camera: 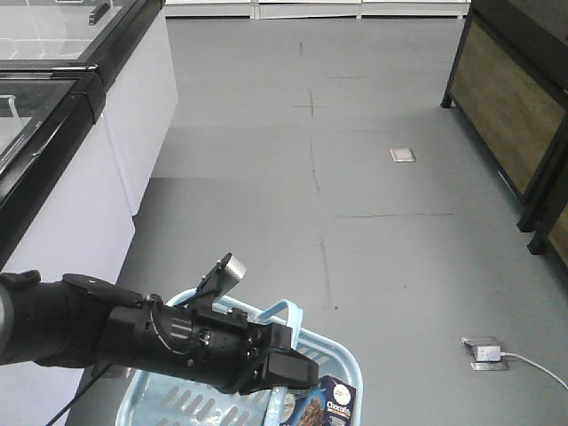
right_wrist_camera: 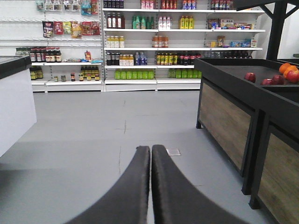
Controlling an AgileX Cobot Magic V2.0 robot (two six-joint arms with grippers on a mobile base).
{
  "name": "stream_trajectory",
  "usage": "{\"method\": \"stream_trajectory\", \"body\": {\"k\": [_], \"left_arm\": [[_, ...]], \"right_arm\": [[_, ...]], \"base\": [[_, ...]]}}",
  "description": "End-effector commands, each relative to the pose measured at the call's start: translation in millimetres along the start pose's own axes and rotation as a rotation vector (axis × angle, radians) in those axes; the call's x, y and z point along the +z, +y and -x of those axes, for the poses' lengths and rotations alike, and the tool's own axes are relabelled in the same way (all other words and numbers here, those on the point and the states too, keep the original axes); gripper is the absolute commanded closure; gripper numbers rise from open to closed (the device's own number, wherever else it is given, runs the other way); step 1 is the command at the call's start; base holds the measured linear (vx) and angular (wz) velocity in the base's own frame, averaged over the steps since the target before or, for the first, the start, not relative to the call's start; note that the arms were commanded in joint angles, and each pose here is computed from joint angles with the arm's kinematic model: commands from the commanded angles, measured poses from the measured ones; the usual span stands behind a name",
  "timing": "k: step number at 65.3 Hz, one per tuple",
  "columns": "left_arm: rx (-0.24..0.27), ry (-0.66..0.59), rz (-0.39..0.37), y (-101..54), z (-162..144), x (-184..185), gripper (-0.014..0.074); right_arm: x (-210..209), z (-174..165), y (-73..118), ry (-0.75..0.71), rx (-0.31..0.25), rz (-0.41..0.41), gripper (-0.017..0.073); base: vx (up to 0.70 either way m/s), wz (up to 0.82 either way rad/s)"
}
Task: Left arm holds basket, right arm returns cookies
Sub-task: 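Hold the basket in the left gripper while driving along the aisle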
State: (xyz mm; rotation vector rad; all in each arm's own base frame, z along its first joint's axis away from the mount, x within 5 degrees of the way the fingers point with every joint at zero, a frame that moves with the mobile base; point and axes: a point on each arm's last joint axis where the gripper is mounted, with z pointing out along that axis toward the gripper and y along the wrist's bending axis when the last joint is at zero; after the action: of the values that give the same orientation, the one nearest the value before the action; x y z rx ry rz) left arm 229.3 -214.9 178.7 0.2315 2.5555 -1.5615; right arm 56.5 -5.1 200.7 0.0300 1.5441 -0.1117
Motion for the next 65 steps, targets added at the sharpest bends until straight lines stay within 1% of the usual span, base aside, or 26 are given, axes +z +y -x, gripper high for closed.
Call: {"method": "stream_trajectory", "body": {"k": [1, 34, 65], "left_arm": [[0.029, -0.034, -0.113, -25.9, 4.0, -8.5, 0.0601], [0.029, -0.034, -0.113, -25.9, 4.0, -8.5, 0.0601], [0.029, -0.034, -0.113, -25.9, 4.0, -8.5, 0.0601]], "right_arm": [[-1.0, 6.5, -0.6, -0.08, -0.014, -0.01, 0.0568], [-1.0, 6.5, -0.6, -0.08, -0.014, -0.01, 0.0568], [-1.0, 6.6, -0.6, -0.081, -0.014, -0.01, 0.0568]], "base": [[0.05, -0.14], [0.08, -0.14], [0.21, -0.08]]}}
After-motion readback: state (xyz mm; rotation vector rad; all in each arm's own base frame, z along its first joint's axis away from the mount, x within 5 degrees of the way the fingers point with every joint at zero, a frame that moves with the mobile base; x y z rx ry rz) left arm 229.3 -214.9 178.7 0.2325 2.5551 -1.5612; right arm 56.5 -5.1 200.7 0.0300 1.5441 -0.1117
